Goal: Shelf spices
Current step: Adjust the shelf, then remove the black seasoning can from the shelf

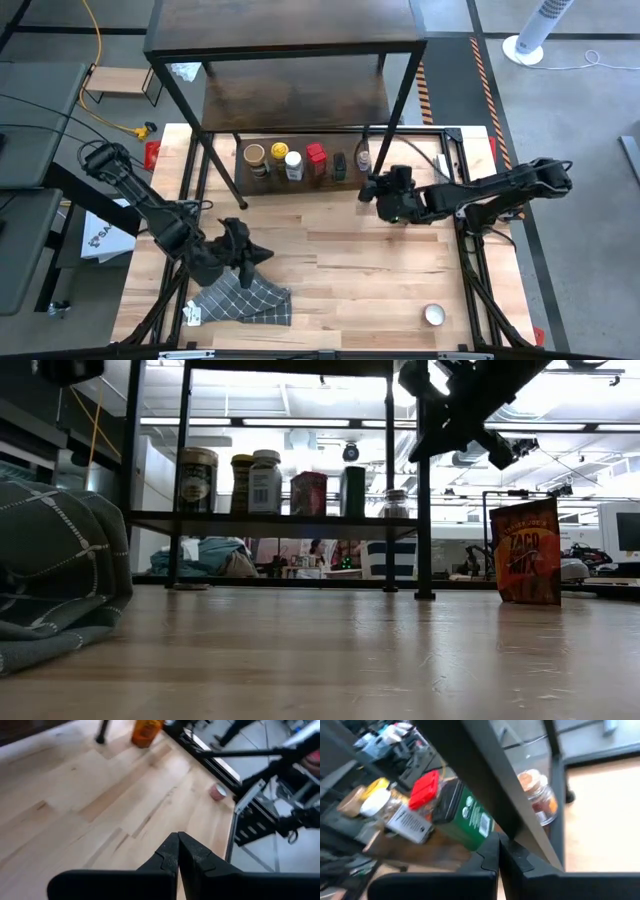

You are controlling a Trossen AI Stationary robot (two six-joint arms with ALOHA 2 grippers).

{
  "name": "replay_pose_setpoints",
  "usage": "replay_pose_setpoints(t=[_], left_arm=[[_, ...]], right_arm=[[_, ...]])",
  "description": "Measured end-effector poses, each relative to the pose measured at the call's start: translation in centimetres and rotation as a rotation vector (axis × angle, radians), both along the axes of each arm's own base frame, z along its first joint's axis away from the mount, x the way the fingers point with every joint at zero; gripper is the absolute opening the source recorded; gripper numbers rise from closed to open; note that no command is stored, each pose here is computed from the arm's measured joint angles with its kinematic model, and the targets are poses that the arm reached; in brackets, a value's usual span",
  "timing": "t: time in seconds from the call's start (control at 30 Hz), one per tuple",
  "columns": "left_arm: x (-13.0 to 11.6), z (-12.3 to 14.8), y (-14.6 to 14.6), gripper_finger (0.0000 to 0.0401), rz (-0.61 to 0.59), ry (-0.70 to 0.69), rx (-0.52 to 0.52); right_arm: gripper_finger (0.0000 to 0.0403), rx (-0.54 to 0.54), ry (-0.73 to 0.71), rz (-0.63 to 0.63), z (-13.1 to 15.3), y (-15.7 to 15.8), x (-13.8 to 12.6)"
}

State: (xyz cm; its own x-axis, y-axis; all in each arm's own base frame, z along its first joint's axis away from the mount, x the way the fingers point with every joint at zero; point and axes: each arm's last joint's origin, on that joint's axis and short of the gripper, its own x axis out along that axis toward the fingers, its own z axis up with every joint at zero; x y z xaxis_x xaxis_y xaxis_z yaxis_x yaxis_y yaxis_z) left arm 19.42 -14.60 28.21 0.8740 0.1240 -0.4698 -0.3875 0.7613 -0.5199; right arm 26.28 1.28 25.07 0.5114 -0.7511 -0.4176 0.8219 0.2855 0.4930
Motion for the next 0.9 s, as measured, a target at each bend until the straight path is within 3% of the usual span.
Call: replay_pose_setpoints(t=[0.3,0.4,0.57,0.67,0.8,0.9], left_arm=[[2.7,-0.4,1.8,0.0000,-0.110,0.053,0.037],[3.0,-0.4,2.3,0.0000,-0.143,0.072,0.044],[3.0,0.2,3.1,0.0000,-0.185,0.066,0.070],[2.7,0.5,3.6,0.0000,-0.207,0.065,0.089],[1.9,0.8,4.5,0.0000,-0.232,0.108,0.140],[1.0,1.0,5.7,0.0000,-0.259,0.160,0.163]], right_arm=[[0.0000,-0.116,0.084,-0.089,2.2,-4.2,-1.7],[0.0000,-0.122,0.116,-0.060,2.9,-5.1,-2.3],[0.0000,-0.172,0.154,0.056,4.5,-4.9,-3.5],[0.0000,-0.187,0.115,0.203,5.6,-3.9,-3.7],[0.0000,-0.175,-0.023,0.390,6.4,-1.5,-2.5],[0.0000,-0.211,-0.062,0.450,6.4,0.9,-0.9]])
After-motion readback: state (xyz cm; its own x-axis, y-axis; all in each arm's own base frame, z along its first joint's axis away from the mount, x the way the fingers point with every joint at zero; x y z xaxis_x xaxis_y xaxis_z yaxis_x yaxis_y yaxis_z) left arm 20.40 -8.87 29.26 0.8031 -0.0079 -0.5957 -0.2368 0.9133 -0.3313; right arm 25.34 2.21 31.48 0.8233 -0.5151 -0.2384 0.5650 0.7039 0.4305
